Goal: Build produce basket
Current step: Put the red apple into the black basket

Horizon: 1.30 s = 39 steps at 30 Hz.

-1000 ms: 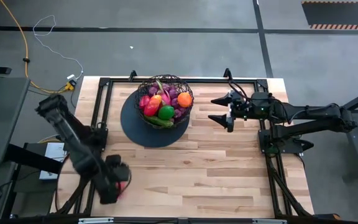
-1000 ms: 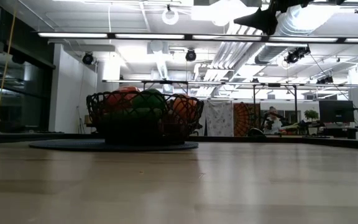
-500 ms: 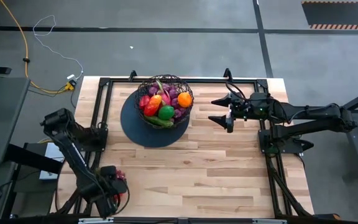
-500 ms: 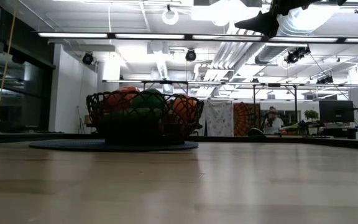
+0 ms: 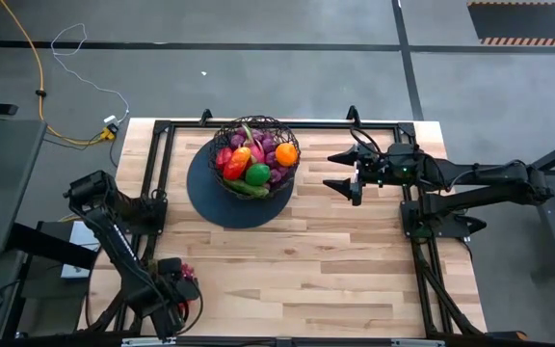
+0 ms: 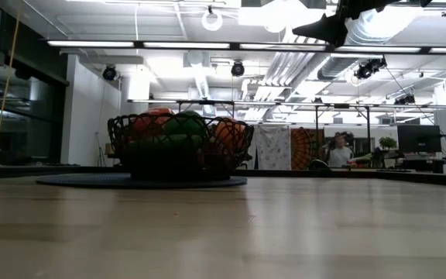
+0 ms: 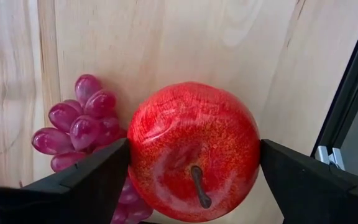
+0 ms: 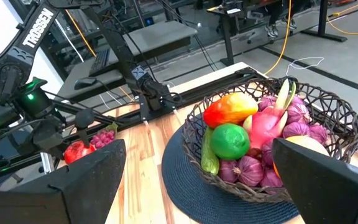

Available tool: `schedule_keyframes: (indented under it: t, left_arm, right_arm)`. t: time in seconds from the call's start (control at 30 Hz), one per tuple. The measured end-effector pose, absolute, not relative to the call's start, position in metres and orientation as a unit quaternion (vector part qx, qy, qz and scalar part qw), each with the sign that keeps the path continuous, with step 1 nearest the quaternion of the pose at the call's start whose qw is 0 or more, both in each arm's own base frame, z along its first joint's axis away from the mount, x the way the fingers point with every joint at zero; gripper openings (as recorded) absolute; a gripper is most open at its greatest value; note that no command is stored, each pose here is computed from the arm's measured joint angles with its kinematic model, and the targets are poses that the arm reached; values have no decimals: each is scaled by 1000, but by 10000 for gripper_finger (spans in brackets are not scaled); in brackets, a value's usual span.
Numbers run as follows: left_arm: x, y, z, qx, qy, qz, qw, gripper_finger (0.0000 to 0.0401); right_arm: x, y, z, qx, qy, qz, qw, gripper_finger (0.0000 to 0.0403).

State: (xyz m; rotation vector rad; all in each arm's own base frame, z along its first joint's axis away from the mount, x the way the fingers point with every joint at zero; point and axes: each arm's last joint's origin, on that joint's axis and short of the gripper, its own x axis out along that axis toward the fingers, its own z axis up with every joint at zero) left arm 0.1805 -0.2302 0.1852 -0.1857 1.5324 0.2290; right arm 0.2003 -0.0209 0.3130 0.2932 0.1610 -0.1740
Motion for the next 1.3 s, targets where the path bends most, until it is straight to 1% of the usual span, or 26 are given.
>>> schedule_keyframes:
  t: [0.2, 0.37, 0.5, 0.6, 0.7, 0.83, 0.93, 1.07, 1.17, 1.3]
  left_arm:
    - [180, -223, 195, -87, 686, 88, 717, 305]
    - [182, -208, 215, -93, 671, 70, 732, 282]
    - [186, -187, 242, -106, 646, 30, 756, 280]
    - [189, -158, 269, -120, 606, 6, 786, 279]
    - [189, -116, 296, -135, 543, 37, 828, 279]
    - [184, -57, 333, -133, 427, 127, 886, 278]
    - [180, -22, 361, -115, 325, 180, 921, 278]
    - [172, 10, 395, -89, 169, 212, 958, 278]
    - [167, 25, 406, -77, 81, 213, 971, 278]
    - [166, 36, 393, -86, 30, 190, 977, 278]
  right_arm:
    - [200, -21, 313, 145, 80, -86, 982, 392]
    - [200, -21, 312, 145, 84, -87, 982, 392]
    - [200, -21, 312, 146, 85, -87, 982, 392]
    - [200, -21, 312, 146, 85, -87, 982, 392]
    - [200, -21, 312, 146, 85, -87, 982, 392]
    - [200, -21, 311, 146, 88, -88, 981, 392]
    - [200, -21, 311, 145, 92, -88, 981, 392]
    - [200, -21, 312, 145, 84, -87, 982, 392]
    - [201, -21, 316, 148, 66, -85, 983, 392]
    - [202, -21, 323, 152, 29, -80, 985, 392]
